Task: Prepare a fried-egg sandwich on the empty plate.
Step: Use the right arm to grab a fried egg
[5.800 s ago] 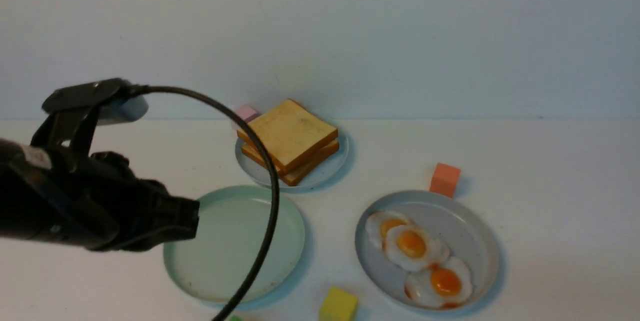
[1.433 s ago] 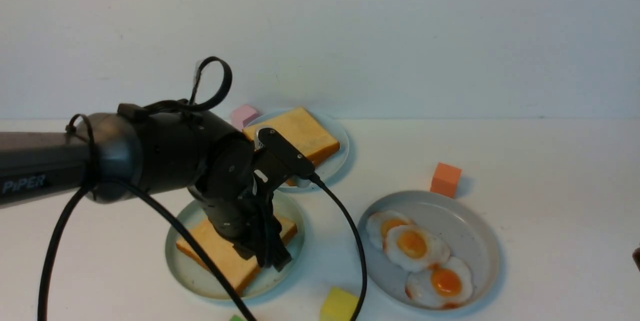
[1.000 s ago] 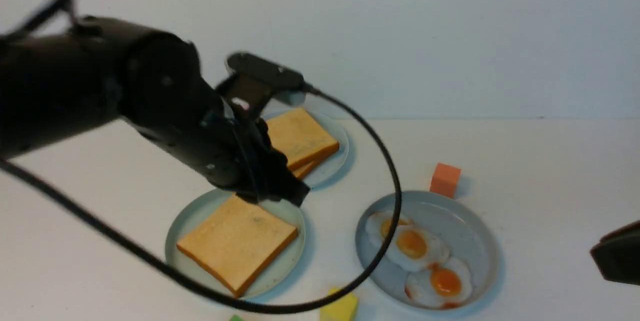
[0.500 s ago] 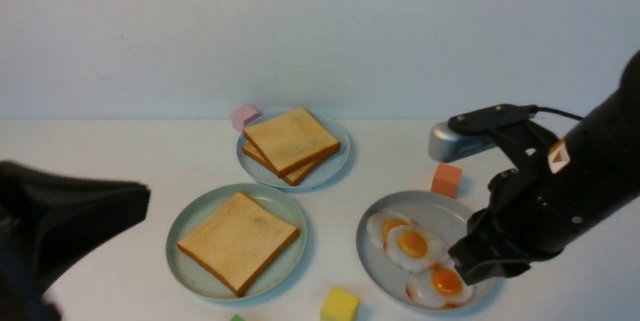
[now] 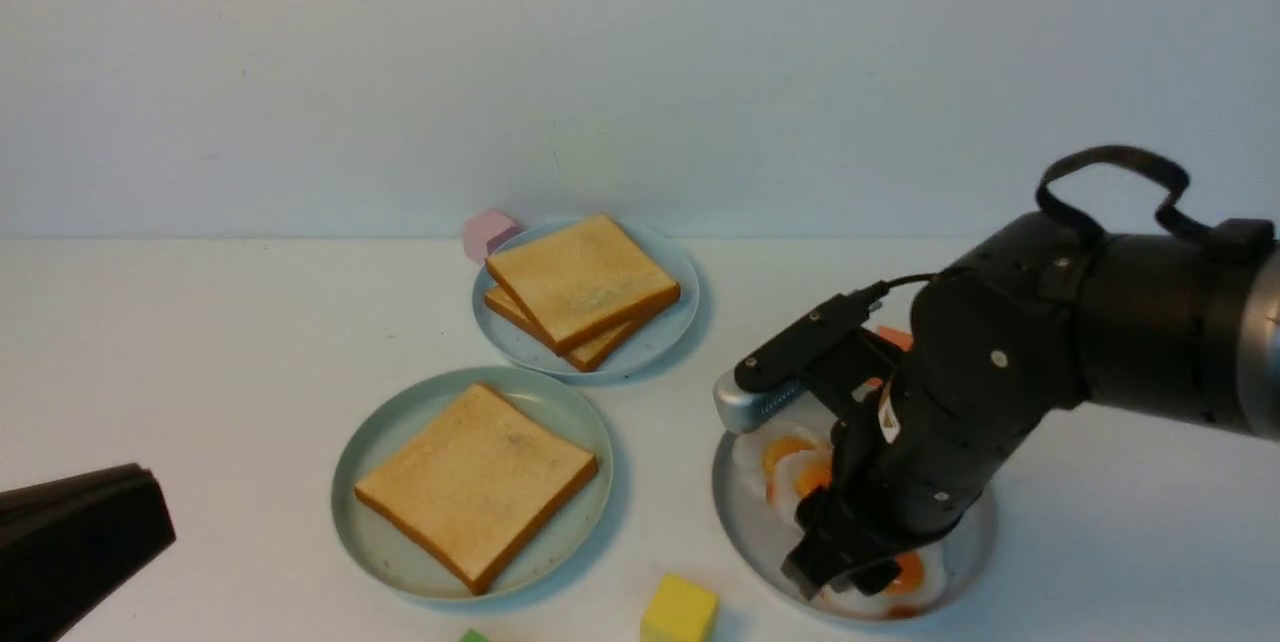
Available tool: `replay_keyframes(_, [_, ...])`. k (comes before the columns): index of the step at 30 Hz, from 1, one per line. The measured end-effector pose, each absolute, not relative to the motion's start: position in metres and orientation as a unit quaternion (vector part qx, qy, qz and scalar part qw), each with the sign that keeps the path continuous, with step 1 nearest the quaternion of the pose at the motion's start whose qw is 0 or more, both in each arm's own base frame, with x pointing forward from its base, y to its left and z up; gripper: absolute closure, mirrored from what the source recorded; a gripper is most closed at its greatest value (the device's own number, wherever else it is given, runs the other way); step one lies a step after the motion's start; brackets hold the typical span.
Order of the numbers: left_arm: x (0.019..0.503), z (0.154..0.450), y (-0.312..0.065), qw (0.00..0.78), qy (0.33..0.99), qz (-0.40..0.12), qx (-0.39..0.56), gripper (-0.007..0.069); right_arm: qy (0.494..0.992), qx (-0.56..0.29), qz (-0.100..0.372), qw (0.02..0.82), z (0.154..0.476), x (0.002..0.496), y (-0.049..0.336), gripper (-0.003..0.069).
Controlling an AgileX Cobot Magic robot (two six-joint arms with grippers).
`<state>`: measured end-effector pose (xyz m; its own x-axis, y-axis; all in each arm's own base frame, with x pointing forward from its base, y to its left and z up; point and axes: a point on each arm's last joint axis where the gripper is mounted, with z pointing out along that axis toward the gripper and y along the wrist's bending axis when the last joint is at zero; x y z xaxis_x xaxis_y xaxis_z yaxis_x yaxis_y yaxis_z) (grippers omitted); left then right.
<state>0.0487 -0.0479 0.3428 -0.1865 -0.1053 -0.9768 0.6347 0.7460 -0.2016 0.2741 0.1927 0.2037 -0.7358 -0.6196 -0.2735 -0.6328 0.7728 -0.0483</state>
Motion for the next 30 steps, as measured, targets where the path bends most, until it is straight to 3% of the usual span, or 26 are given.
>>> replay_keyframes(4, [0.049,0.343,-0.048,0.609,0.708,-0.304,0.187,0.0638,0.930,-0.335,0.012,0.148,0.193,0.284,0.197,0.0025])
replay_keyframes(8, [0.048,0.342,-0.048,0.605,0.711,-0.305,0.189,0.0638,0.929,-0.340,0.003,0.145,0.184,0.297,0.204,-0.0017])
replay_keyframes(14, [0.048,0.340,-0.049,0.597,0.717,-0.304,0.193,0.0638,0.919,-0.366,-0.030,0.144,0.167,0.316,0.212,0.0013])
replay_keyframes(23, [0.046,0.337,-0.049,0.582,0.727,-0.304,0.201,0.0638,0.912,-0.386,-0.041,0.132,0.154,0.324,0.216,0.0060])
replay_keyframes(27, [0.046,0.337,-0.049,0.582,0.727,-0.303,0.201,0.0638,0.908,-0.395,-0.047,0.132,0.153,0.324,0.215,0.0152])
replay_keyframes(30, [0.046,0.337,-0.050,0.581,0.728,-0.303,0.202,0.0638,0.906,-0.399,-0.053,0.130,0.153,0.325,0.214,0.0165])
